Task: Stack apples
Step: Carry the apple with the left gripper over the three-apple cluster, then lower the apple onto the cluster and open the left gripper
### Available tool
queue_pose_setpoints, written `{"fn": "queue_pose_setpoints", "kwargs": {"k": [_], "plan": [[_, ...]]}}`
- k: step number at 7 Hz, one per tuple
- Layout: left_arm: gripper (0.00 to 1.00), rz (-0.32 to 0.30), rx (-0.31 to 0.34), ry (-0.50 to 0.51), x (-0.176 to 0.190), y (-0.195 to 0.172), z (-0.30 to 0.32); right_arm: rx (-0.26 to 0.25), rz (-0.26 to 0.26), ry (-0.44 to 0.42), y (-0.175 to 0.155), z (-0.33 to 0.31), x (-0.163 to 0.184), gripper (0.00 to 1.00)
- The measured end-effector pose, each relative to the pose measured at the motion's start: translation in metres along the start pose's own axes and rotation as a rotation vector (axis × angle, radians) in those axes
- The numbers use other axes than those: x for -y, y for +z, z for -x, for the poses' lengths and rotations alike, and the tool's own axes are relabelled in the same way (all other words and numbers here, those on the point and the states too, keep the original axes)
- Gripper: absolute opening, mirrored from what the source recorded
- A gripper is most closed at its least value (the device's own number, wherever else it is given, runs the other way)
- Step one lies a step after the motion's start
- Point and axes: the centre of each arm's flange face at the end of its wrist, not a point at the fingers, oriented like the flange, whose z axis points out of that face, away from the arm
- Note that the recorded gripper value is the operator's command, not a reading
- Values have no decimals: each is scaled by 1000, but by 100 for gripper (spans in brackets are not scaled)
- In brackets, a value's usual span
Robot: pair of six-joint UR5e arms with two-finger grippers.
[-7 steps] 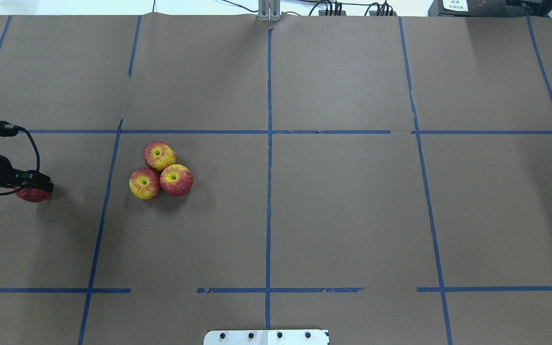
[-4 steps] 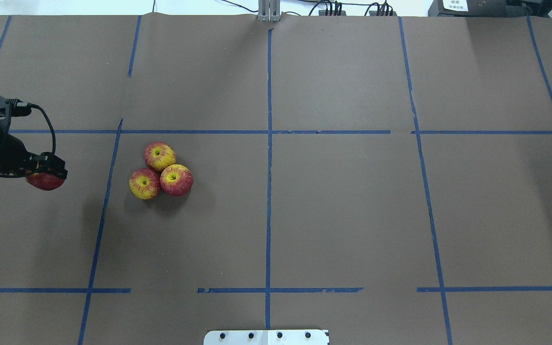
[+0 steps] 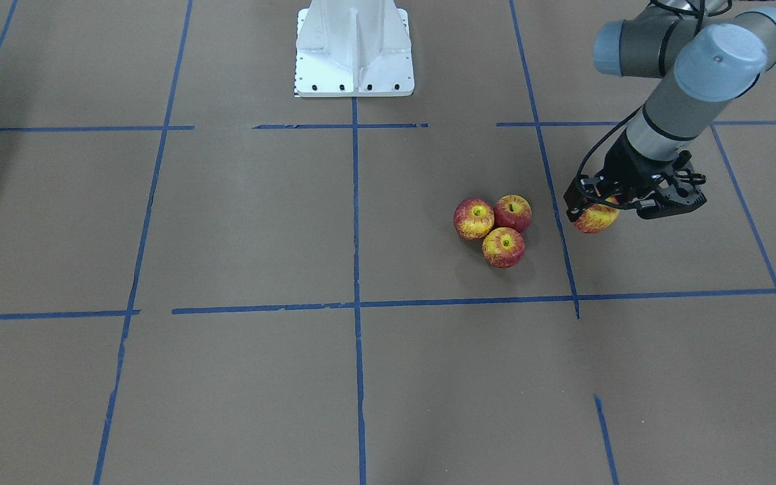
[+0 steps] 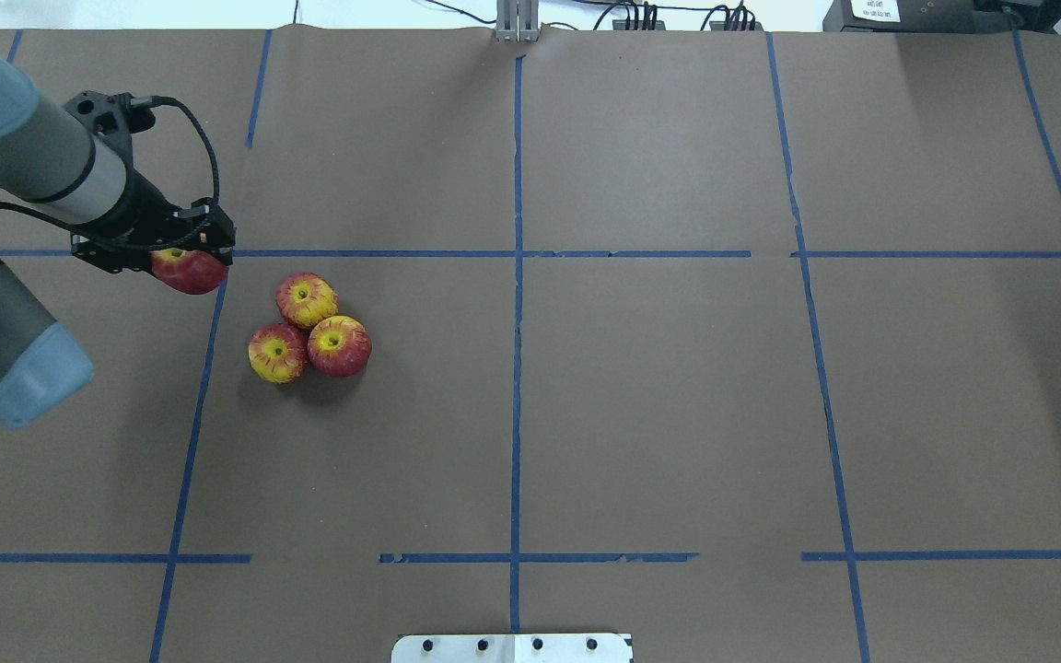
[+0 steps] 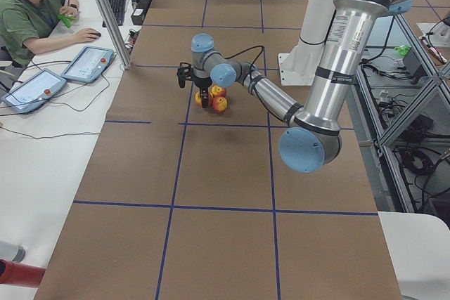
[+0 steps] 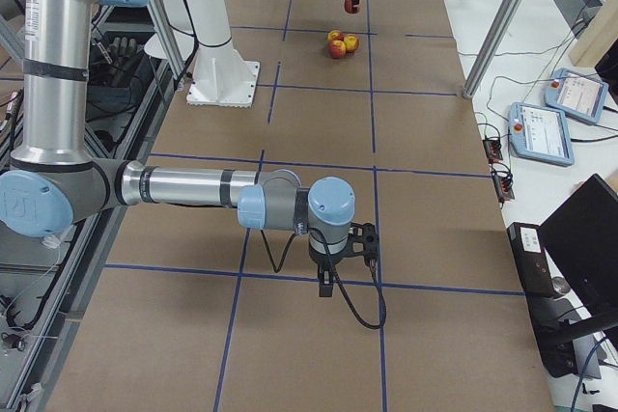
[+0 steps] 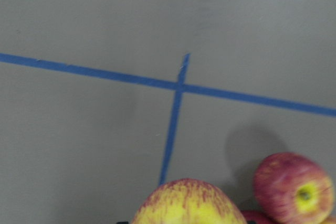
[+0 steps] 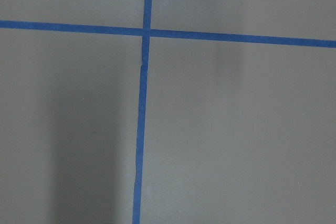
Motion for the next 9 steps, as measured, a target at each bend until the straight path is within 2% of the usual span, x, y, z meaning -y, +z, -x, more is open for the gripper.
{"fn": "queue_pose_setpoints", "kwargs": {"k": [4,9], "plan": [[12,42,11,-44,-46,31,-52,0,0,0,0,0,0,100],[12,6,35,-119,-49,51,-71,0,0,0,0,0,0,100]]}}
